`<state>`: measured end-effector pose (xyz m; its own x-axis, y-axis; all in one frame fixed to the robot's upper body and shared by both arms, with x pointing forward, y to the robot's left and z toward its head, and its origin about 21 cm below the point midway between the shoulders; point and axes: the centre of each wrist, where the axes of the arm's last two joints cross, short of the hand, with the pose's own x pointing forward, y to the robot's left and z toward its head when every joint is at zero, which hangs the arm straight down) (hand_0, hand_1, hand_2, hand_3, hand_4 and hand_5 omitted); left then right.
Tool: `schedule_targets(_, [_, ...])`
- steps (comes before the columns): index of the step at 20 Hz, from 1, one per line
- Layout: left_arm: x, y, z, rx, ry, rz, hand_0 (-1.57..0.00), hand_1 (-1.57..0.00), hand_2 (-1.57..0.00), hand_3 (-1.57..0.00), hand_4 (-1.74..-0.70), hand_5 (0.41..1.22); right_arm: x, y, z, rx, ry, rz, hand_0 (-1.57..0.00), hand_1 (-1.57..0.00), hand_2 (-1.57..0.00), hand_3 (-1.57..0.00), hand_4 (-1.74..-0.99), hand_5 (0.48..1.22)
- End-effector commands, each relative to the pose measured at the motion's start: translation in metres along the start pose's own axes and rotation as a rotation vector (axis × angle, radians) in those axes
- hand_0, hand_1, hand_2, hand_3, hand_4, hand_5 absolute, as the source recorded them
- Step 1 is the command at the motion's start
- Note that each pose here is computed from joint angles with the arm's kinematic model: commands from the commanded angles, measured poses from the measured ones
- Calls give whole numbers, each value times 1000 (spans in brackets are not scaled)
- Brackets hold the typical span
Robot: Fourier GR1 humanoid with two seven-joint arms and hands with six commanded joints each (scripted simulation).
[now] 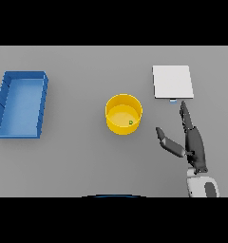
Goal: Pick up the red beaker and tilt it to pour out 1 green nut into yellow bowl. Pick up the yellow bowl and place it on the metallic measuring scale.
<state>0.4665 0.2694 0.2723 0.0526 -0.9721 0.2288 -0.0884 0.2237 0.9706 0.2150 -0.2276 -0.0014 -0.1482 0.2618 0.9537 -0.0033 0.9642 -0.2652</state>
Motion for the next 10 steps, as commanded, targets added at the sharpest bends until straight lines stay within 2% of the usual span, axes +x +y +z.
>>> schedule_targets(1, [-14, -6, 4, 25, 49, 58, -1571, -1571, -1569, -1415, -1739, 1221, 1, 1, -1, 9, -6, -1, 1, 1, 1, 1, -1217, 595])
schedule_targets(3, [-39, -20, 18, 72, 121, 173, -1571, -1571, -1569, -1446, -1740, 1221, -1, 1, 1, 18, -6, 8, 1, 1, 1, 1, -1212, 604])
schedule_targets(5, [-52, -41, 34, 90, 202, 263, -1571, -1571, -1570, -1451, -1740, 1221, 1, 0, 0, 25, -10, 25, 1, 1, 1, 1, -1209, 620])
schedule_targets(7, [-69, -63, 55, 89, 283, 317, -1571, -1571, -1570, -1457, -1741, 1221, 3, 0, 0, 27, -13, 38, 1, 1, 1, 1, -1212, 641])
schedule_targets(10, [-77, -86, 82, 86, 362, 377, -1571, -1571, -1571, -1450, -1741, 1221, 1, 0, 2, 41, -2, 47, 1, 1, 1, 1, -1206, 657])
